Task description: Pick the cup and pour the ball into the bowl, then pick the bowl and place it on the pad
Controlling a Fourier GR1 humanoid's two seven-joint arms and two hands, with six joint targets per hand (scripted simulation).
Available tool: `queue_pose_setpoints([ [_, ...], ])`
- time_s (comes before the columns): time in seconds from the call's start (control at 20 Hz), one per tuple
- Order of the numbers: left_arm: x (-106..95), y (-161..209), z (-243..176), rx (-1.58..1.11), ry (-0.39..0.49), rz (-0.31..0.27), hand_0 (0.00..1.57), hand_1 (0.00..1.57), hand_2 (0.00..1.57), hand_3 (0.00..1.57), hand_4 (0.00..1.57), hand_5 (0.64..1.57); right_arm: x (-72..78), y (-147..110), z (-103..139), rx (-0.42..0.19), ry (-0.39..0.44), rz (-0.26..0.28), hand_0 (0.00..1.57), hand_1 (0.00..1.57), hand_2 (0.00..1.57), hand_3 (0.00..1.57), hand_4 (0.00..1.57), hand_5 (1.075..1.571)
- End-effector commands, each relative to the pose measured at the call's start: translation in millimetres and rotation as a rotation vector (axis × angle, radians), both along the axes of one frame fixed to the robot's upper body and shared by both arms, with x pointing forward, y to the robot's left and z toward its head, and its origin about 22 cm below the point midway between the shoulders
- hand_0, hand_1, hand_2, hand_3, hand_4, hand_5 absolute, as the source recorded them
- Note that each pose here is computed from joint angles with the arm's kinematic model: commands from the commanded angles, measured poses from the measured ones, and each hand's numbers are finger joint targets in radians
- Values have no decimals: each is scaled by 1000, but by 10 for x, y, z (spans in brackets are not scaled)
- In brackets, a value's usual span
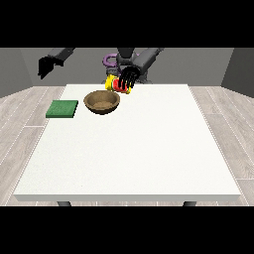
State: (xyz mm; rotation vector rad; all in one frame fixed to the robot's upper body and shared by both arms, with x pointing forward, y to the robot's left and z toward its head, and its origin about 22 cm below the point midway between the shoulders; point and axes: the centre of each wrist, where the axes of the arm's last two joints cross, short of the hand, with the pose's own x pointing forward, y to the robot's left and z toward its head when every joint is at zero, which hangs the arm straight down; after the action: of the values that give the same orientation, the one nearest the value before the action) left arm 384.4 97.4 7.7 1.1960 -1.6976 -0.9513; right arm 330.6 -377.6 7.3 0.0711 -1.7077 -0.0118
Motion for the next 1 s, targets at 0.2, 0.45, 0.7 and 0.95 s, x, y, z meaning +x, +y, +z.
queue_pose_setpoints([
  [0.2, 21, -669, 461, 468, -4, -39, 681, 681, 1571, 1571, 782, 1569, -80, 82, -312, 2, 86, 6, 0, 0, 171, 326, 730, 1540],
  [0.45, -67, -934, 612, 801, -16, -145, 209, 209, 1571, 1571, 1283, 1341, 78, 49, -147, 9, 47, 15, 0, 0, 0, 235, 740, 1533],
  [0.7, -29, -1081, 765, 1161, -110, -132, 1543, 1543, 1571, 1571, 1259, 1434, -14, -154, -166, 5, 60, -14, 0, 0, 129, 278, 754, 1535],
  [0.95, -143, -1182, 794, 1243, -155, -128, 1507, 1507, 1571, 1571, 1225, 1450, 38, -90, -164, 11, 40, -30, 0, 0, 36, 278, 755, 1536],
])
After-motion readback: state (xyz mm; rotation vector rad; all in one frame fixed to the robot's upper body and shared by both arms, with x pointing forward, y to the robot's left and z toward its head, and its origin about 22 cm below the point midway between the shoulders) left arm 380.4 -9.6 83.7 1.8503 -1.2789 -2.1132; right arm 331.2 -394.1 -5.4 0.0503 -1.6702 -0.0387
